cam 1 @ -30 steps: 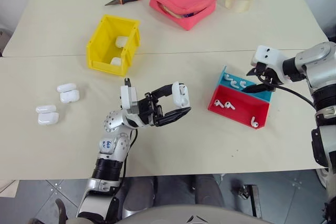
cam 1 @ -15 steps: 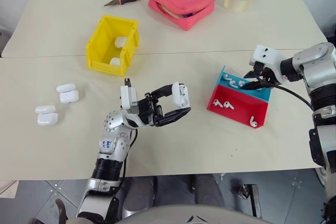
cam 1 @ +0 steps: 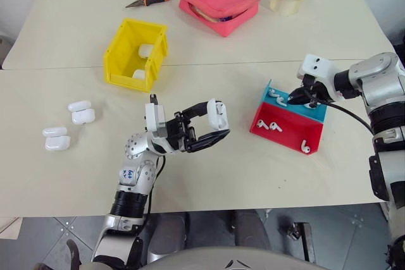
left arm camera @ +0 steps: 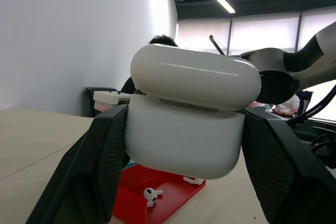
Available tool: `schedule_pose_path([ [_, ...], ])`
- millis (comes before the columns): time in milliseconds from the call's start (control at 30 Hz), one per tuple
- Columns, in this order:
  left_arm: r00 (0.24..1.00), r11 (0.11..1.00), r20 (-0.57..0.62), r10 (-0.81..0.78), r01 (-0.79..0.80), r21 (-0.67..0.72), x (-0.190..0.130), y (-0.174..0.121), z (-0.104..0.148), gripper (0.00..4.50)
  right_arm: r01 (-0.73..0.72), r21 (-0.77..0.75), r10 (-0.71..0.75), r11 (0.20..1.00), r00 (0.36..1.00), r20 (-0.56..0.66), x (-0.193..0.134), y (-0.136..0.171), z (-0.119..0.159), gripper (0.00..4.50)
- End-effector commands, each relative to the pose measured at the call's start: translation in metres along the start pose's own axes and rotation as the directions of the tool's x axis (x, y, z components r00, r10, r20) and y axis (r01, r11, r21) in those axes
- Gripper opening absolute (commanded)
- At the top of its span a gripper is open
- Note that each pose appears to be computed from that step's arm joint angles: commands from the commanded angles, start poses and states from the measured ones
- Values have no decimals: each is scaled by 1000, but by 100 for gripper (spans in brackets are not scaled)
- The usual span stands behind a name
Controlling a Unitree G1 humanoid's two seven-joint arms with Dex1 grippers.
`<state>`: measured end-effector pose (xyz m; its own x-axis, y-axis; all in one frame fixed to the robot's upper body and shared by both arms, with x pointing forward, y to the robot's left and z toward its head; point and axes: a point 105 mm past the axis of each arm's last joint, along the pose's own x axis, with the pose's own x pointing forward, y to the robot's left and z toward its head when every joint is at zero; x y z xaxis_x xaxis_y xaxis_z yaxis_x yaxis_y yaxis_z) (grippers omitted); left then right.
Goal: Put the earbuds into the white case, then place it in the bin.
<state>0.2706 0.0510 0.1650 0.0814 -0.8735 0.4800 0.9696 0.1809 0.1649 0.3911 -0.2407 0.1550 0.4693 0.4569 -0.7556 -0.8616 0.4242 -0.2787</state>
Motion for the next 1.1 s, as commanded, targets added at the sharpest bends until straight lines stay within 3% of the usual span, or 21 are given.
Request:
schedule_pose_path([
  [33, 999, 999, 17, -31, 30, 21, 7, -1, 7, 290, -6, 14, 7, 1000, 1000, -27, 3, 4, -11, 74],
  [267, 999, 999, 19, -51, 51, 9, 11, 0, 7, 290, 64, 13, -65, 998, 996, 54, -14, -1, -3, 74],
  [400, 998, 998, 23, -66, 66, 2, 15, 1, 8, 290, 128, 55, -137, 990, 972, 190, -42, -5, 17, 74],
  [600, 996, 997, 26, -80, 81, -15, 18, 6, 10, 290, 20, 143, -97, 990, 826, 555, -76, 28, 65, 74],
  [700, 996, 996, 29, -81, 82, -22, 19, 7, 12, 290, -36, 149, -68, 988, 768, 637, -80, 45, 74, 74],
  [800, 996, 996, 28, -85, 86, -39, 22, 9, 12, 290, -267, 194, -15, 944, 553, 833, -82, 84, 92, 74],
  [867, 996, 995, 20, -85, 86, -49, 22, 10, 13, 290, -341, 184, -11, 922, 452, 892, -84, 101, 102, 74],
  [933, 996, 995, 11, -84, 85, -57, 24, 12, 13, 290, -458, 175, -29, 871, 308, 951, -80, 121, 115, 74],
  [1033, 997, 995, 5, -83, 83, -61, 25, 15, 15, 290, -583, 136, -24, 801, 196, 980, -78, 144, 127, 74],
  [1100, 997, 995, 2, -81, 81, -64, 25, 16, 16, 290, -635, 127, -33, 762, 157, 987, -74, 154, 132, 74],
])
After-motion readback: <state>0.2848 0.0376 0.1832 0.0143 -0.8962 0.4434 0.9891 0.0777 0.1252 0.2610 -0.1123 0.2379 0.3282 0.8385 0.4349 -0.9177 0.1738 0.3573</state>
